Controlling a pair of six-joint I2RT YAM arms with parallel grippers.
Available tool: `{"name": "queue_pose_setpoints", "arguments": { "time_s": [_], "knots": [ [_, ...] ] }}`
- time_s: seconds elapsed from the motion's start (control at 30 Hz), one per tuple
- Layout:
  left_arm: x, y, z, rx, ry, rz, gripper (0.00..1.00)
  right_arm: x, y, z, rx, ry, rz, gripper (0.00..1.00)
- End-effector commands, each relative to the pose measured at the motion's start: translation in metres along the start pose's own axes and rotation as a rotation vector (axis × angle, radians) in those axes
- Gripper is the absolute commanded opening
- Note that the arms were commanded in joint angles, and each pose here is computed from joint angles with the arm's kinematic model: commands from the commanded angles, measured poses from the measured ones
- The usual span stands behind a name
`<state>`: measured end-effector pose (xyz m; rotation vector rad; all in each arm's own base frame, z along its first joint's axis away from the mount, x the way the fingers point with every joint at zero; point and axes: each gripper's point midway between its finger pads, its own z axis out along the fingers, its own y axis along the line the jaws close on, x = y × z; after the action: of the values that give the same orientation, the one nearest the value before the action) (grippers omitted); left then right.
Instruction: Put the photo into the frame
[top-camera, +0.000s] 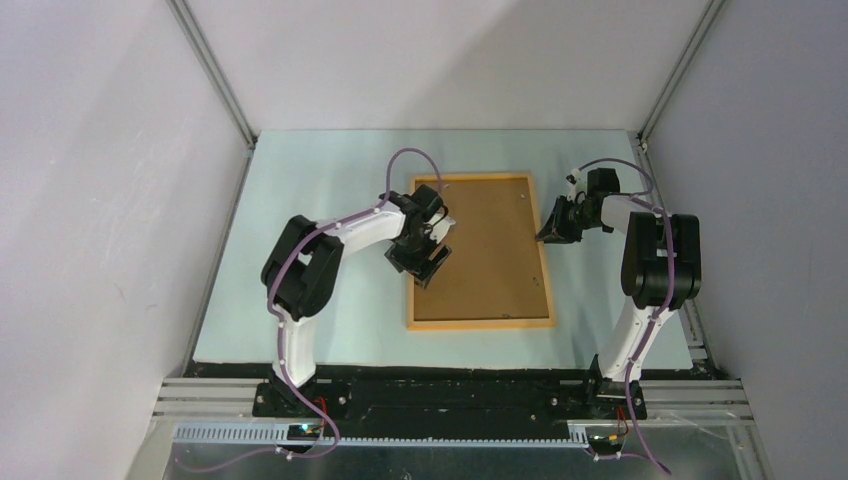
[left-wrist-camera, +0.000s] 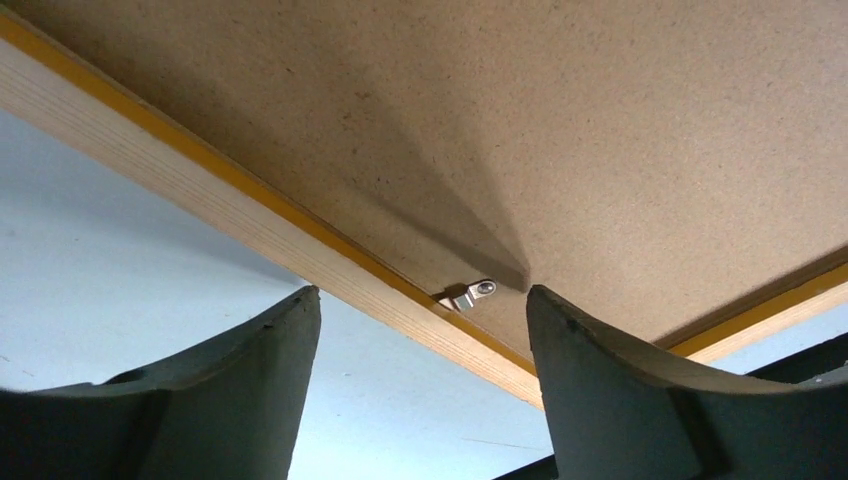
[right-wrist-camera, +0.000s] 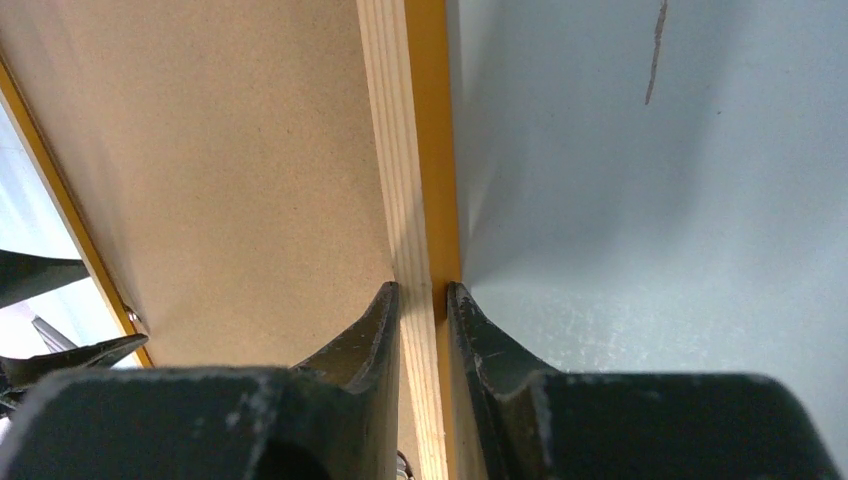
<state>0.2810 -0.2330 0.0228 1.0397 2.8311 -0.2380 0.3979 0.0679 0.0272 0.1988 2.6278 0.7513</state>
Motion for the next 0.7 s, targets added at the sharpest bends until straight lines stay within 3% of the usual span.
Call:
{"name": "queue_pose_setpoints", "arguments": {
  "time_s": [0.0, 0.37, 0.53, 0.67],
  "knots": [
    [-0.027, 0.003, -0.033, 0.006, -0.132, 0.012, 0.83, 0.003, 0.003, 0.0, -0.032, 0.012, 0.016, 0.0],
    [-0.064, 0.053, -0.072, 0.007, -0.277, -0.16, 0.85, 0.0, 0.003, -0.005, -0.021, -0.001, -0.028, 0.0],
    [-0.075, 0.074, -0.059, -0.033, -0.265, -0.195, 0.81, 0.001, 0.003, -0.005, -0.016, 0.001, -0.045, 0.0],
    [-0.082, 0.085, -0.045, -0.006, -0.25, -0.261, 0.71, 0.003, 0.004, -0.007, -0.021, 0.009, -0.057, 0.07]
  ]
}}
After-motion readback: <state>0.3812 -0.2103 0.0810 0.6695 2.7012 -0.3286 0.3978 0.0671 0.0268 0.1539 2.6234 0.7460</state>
